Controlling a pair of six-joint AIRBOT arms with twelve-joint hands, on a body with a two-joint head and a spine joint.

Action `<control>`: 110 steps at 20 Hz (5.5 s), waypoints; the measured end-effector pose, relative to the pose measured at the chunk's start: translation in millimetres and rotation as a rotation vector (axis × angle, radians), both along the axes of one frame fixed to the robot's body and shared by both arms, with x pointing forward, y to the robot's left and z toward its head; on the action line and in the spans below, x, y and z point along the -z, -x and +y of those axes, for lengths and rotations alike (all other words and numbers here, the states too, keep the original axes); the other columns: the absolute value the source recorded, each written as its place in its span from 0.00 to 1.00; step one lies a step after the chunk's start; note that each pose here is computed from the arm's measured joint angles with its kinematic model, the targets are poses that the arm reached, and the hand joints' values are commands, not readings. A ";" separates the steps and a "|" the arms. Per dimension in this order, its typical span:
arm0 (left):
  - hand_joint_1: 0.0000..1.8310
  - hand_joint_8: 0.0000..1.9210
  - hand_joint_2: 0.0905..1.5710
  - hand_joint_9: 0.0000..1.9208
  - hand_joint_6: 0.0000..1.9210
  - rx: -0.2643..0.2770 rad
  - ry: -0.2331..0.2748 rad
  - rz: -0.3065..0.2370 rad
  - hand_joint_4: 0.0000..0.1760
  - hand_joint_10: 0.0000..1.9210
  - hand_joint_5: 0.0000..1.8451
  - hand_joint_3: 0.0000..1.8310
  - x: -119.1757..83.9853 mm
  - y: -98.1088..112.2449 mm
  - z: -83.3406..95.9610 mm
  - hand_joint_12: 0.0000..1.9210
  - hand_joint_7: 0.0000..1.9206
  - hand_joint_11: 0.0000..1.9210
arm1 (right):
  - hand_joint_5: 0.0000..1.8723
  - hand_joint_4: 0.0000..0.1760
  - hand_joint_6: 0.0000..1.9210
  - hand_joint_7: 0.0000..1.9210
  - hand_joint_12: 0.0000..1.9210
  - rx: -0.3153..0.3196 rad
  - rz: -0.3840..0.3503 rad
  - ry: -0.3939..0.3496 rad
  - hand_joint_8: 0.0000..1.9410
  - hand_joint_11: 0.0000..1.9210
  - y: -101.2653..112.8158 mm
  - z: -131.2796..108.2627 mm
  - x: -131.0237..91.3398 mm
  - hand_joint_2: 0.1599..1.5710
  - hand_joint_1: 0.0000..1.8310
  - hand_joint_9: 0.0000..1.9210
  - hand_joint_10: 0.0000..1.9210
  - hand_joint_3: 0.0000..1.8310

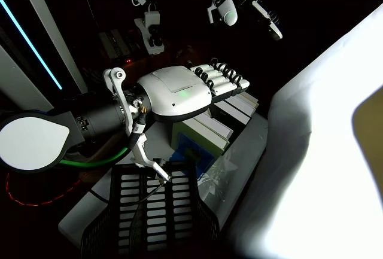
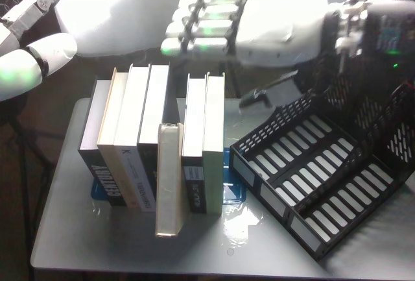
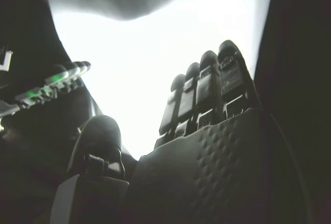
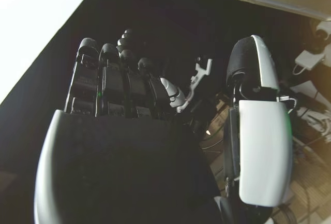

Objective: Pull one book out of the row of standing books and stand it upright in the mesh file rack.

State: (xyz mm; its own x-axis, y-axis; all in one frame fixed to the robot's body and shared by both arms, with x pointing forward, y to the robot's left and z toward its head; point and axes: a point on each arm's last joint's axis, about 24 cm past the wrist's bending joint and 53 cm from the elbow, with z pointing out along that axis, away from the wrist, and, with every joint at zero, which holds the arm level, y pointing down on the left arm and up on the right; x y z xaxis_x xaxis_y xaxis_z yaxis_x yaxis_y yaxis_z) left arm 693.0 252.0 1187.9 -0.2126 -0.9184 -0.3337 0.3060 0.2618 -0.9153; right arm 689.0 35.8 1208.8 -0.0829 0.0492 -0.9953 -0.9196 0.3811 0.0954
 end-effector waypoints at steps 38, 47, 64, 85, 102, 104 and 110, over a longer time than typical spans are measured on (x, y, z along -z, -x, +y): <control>0.00 0.00 0.88 0.01 0.00 -0.035 -0.062 -0.028 0.00 0.00 0.00 0.00 -9.8 -1.3 26.5 0.42 0.01 0.00 | 0.00 0.00 0.00 0.00 0.31 -0.251 -0.329 0.474 0.00 0.00 13.7 93.2 106.2 0.63 0.40 0.01 0.00 0.00; 0.01 0.00 0.89 0.00 0.00 -0.031 -0.064 -0.030 0.00 0.00 0.00 0.00 -10.2 -1.0 25.3 0.44 0.00 0.00 | 0.00 0.00 0.00 0.01 0.56 -0.324 -0.271 0.337 0.00 0.00 41.2 97.5 79.7 0.62 0.36 0.03 0.01 0.00; 0.00 0.00 0.87 0.00 0.00 -0.040 -0.065 -0.037 0.00 0.00 0.00 0.00 -17.1 3.3 30.9 0.00 0.00 0.00 | 0.00 0.00 0.00 0.00 0.24 -0.344 -0.240 0.336 0.00 0.00 56.8 112.8 96.8 0.63 0.40 0.02 0.00 0.00; 0.02 0.00 0.87 0.00 0.00 -0.077 -0.050 -0.049 0.19 0.00 0.00 0.00 -25.0 26.5 47.3 0.00 0.00 0.00 | 0.00 0.00 0.00 0.00 0.00 -0.210 -0.098 0.171 0.00 0.00 118.8 34.4 16.5 0.62 0.40 0.00 0.00 0.00; 0.00 0.00 0.87 0.00 0.00 -0.087 -0.051 -0.040 0.01 0.00 0.01 0.00 -23.5 25.8 50.6 0.00 0.00 0.00 | 0.00 0.00 0.00 0.00 0.00 -0.247 -0.200 0.241 0.00 0.00 108.9 101.6 31.4 0.62 0.38 0.00 0.00 0.01; 0.00 0.00 0.88 0.00 0.00 -0.087 -0.051 -0.039 0.00 0.00 0.01 0.00 -23.5 25.7 50.7 0.00 0.00 0.00 | 0.00 0.00 0.00 0.00 0.00 -0.248 -0.202 0.257 0.00 0.00 109.3 109.4 39.2 0.64 0.41 0.00 0.00 0.01; 0.00 0.00 0.89 0.00 0.00 -0.086 -0.052 -0.037 0.04 0.00 0.01 0.01 -22.6 25.7 50.3 0.00 0.00 0.00 | 0.07 0.00 0.01 0.08 0.38 -0.282 -0.287 0.380 0.01 0.00 114.9 123.3 80.6 0.63 0.41 0.09 0.00 0.01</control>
State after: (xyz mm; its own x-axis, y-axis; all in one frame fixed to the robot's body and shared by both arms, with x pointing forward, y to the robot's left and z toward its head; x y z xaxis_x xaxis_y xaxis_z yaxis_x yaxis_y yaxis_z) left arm 667.3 302.3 1210.5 -0.1208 -0.9139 -0.3876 0.3135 0.3353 -0.8884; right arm 574.1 159.1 1128.2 0.2361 -0.3025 -0.9235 -0.9599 0.0752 -0.2700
